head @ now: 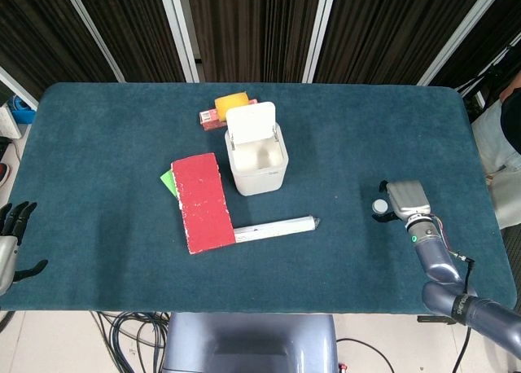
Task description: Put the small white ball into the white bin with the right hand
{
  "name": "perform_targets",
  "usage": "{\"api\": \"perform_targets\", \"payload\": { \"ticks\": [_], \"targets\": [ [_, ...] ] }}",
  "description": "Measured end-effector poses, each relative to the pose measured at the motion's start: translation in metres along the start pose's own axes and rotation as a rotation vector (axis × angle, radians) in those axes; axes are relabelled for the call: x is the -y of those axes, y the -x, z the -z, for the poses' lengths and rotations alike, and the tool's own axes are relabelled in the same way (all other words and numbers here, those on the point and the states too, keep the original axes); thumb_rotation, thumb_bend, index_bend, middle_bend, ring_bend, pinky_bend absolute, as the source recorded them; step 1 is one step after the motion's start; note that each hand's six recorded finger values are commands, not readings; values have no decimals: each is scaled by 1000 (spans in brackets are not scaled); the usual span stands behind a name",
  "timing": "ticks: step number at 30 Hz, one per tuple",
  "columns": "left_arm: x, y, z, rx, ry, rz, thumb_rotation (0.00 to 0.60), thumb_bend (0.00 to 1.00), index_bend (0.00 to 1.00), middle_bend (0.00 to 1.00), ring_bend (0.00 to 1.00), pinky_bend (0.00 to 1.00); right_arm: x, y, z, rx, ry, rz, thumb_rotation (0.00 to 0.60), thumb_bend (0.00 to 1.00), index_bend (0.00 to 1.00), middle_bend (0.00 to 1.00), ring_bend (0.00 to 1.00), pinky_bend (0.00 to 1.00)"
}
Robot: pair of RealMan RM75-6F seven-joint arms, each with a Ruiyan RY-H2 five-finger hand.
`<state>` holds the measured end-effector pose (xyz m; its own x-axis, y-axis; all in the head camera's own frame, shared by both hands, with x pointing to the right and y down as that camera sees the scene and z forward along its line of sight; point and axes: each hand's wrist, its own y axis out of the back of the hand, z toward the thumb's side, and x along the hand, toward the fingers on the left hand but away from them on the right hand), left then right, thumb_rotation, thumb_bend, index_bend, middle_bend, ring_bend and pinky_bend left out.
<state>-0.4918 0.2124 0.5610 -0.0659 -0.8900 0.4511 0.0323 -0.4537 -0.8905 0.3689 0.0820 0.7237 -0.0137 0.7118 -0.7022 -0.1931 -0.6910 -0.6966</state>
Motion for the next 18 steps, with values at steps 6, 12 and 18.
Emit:
{"api": "perform_targets", "payload": {
  "ticks": [6, 12, 18],
  "targets": [
    [0, 0, 0, -1, -1, -1, 600, 161, 128, 152, 30, 0, 8, 8, 5, 31, -16, -9, 600, 61, 374, 769, 892, 836],
    [0, 0, 1, -6, -2, -2, 600, 161, 128, 152, 30, 0, 15, 15, 8, 49, -24, -25, 600, 72, 416, 773, 897, 838],
    [0, -1, 1, -9, -4, -1, 600, 161, 128, 152, 30, 0, 20, 19, 9, 58, -27, -30, 600, 83, 429, 776, 900, 840]
  ]
}}
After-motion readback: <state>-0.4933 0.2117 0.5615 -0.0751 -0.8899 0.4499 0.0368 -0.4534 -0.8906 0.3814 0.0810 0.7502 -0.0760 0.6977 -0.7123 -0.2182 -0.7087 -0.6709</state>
